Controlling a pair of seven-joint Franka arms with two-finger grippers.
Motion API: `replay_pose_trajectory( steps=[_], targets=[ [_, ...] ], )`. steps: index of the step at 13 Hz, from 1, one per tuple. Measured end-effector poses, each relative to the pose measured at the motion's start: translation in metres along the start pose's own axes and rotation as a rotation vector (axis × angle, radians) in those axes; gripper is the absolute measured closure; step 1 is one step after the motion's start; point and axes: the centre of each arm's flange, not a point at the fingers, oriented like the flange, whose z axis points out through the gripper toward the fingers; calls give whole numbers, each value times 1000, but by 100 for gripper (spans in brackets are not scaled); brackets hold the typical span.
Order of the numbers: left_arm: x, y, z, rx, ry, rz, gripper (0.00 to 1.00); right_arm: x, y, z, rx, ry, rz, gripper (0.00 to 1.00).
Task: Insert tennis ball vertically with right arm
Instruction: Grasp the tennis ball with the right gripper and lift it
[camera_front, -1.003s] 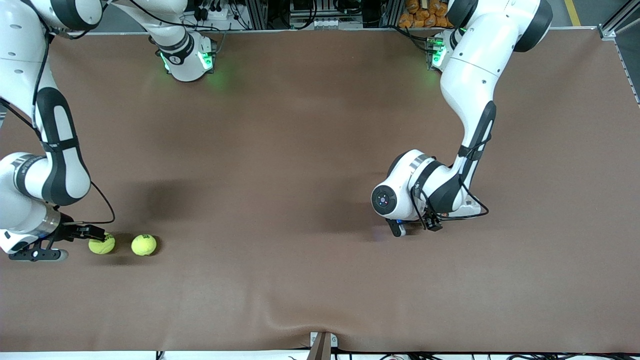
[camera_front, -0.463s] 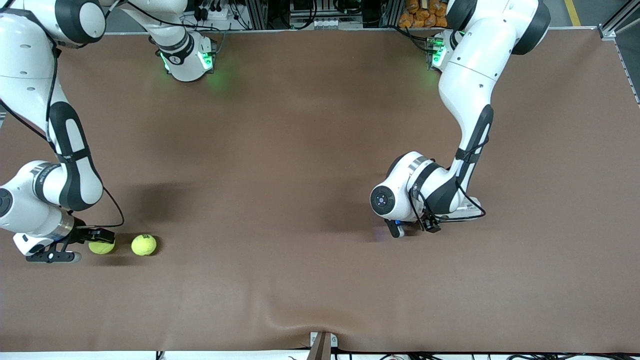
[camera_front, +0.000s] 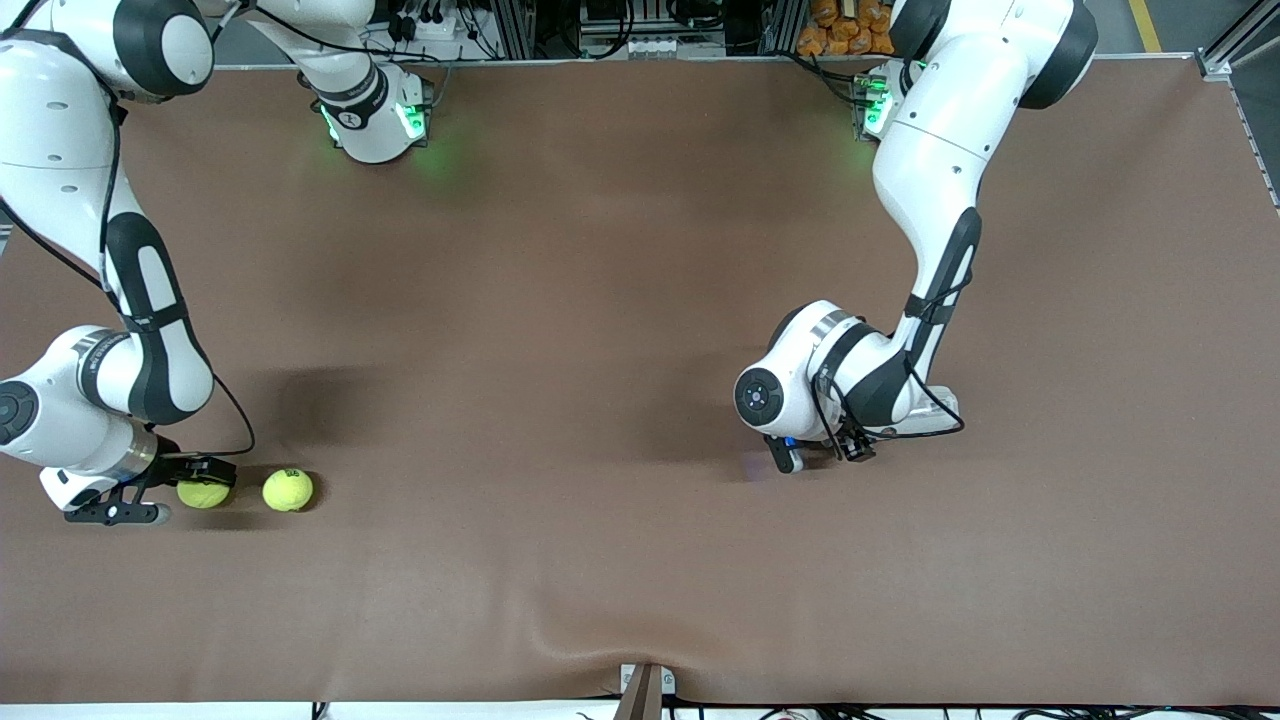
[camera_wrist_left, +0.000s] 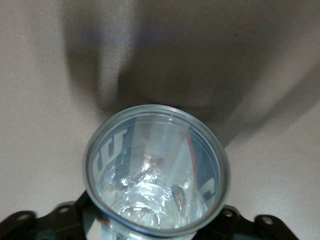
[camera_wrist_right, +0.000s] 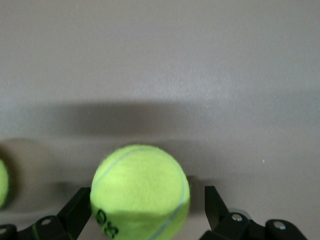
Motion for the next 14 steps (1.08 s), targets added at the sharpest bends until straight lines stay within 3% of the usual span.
replay_pose_trajectory(
  steps=[4, 8, 14],
  targets=[
    [3, 2, -4, 16, -1, 8, 35, 1, 0, 5, -2, 17, 9, 0],
    [4, 1, -14, 29, 14, 8, 36, 2, 1, 4, 31, 30, 54, 0],
    [-25, -7, -87, 100, 79, -14, 39, 3, 2, 3, 43, 35, 71, 1]
  ],
)
